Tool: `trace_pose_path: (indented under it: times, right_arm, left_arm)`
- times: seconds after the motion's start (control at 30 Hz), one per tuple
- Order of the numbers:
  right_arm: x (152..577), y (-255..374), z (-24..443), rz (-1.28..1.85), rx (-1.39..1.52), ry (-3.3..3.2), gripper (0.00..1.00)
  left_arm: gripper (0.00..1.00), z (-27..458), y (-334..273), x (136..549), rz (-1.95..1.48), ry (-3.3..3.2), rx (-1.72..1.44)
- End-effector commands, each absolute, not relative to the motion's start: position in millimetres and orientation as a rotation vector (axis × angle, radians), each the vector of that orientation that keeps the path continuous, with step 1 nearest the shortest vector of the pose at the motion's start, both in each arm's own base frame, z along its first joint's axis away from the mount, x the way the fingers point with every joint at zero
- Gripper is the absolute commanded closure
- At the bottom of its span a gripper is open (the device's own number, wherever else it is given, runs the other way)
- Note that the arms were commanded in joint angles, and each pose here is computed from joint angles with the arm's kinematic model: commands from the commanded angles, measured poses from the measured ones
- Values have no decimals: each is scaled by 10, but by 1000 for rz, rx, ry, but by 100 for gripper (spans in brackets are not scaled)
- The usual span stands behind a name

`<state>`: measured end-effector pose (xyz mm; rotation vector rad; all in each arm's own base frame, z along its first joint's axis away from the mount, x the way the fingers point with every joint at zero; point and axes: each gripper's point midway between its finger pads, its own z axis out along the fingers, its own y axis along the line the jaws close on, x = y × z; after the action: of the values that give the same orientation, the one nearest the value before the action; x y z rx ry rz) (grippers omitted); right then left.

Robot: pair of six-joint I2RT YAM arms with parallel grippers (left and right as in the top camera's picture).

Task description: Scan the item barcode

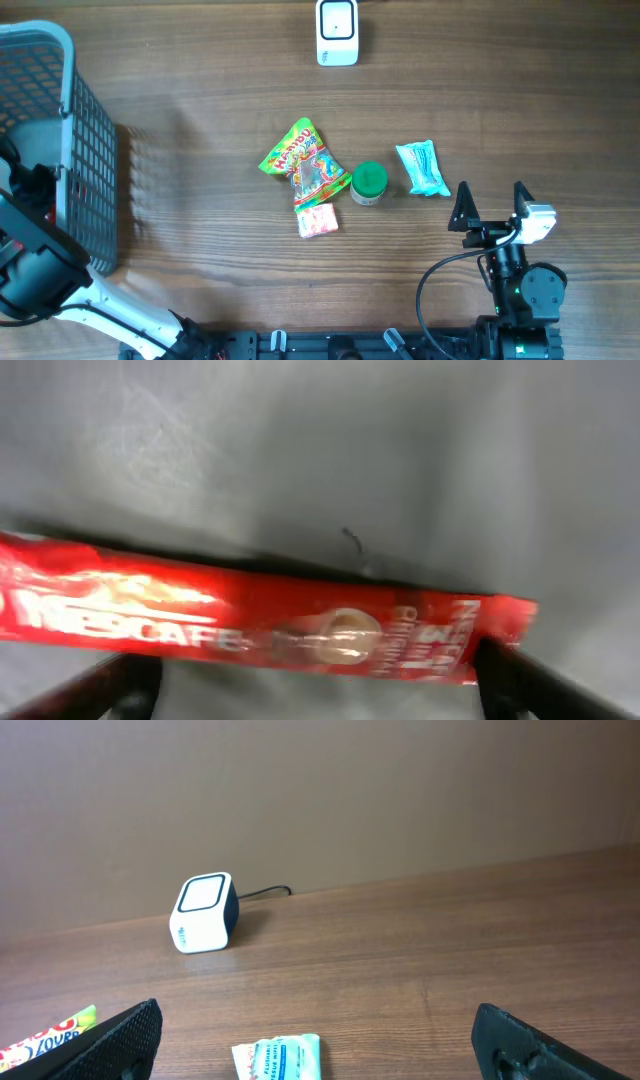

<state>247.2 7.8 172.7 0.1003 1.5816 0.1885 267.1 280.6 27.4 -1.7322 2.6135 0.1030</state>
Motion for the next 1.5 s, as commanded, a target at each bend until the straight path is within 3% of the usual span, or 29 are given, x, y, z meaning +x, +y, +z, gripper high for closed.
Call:
trace_pose_path:
  times: [0.0, 0.03, 0.1, 0.17, 0.4, 0.43, 0.47, 0.6, 0.63, 0.9, 1.13, 1.33, 1.47]
  right_arm:
    - [2472, 79, 1734, 194, 110, 1577, 0]
    - [2472, 79, 1734, 194, 110, 1577, 0]
    - [2472, 79, 1734, 194, 110, 1577, 0]
    - [2472, 79, 1734, 194, 110, 1577, 1]
    - [2472, 79, 1734, 194, 110, 1577, 0]
    - [2472, 79, 1734, 195, 110, 1577, 0]
    - [2472, 79, 1734, 194, 110, 1577, 0]
    - [2472, 79, 1734, 194, 110, 1577, 0]
    - [2472, 79, 1734, 194, 110, 1577, 0]
    - [2472, 79, 1734, 194, 110, 1577, 0]
    - [2472, 79, 1734, 194, 110, 1577, 0]
    - [2472, 79, 1734, 194, 110, 1577, 0]
    - [2472, 79, 1734, 194, 110, 1577, 0]
  left_arm:
    - [34, 46, 2953, 2429, 314, 2679, -1775]
    - [44, 25, 2962, 2429, 320, 2680, -1774]
    - [82, 15, 3024, 2436, 360, 2665, -1767]
    - [96, 15, 3058, 2464, 368, 2648, -1759]
    - [96, 25, 3101, 2538, 374, 2619, -1739]
    - [93, 32, 3089, 2556, 375, 2623, -1729]
    - [79, 40, 3070, 2587, 369, 2651, -1683]
    - [60, 58, 2908, 2834, 361, 2787, -1416]
    - [0, 53, 2831, 2934, 338, 2793, -1379]
    - [0, 82, 2462, 3364, 280, 2824, -1196]
    - [0, 84, 2578, 3187, 273, 2654, -1563]
    - [0, 198, 2746, 3098, 285, 2612, -1605]
    - [0, 558, 2863, 3169, 303, 2519, -1578]
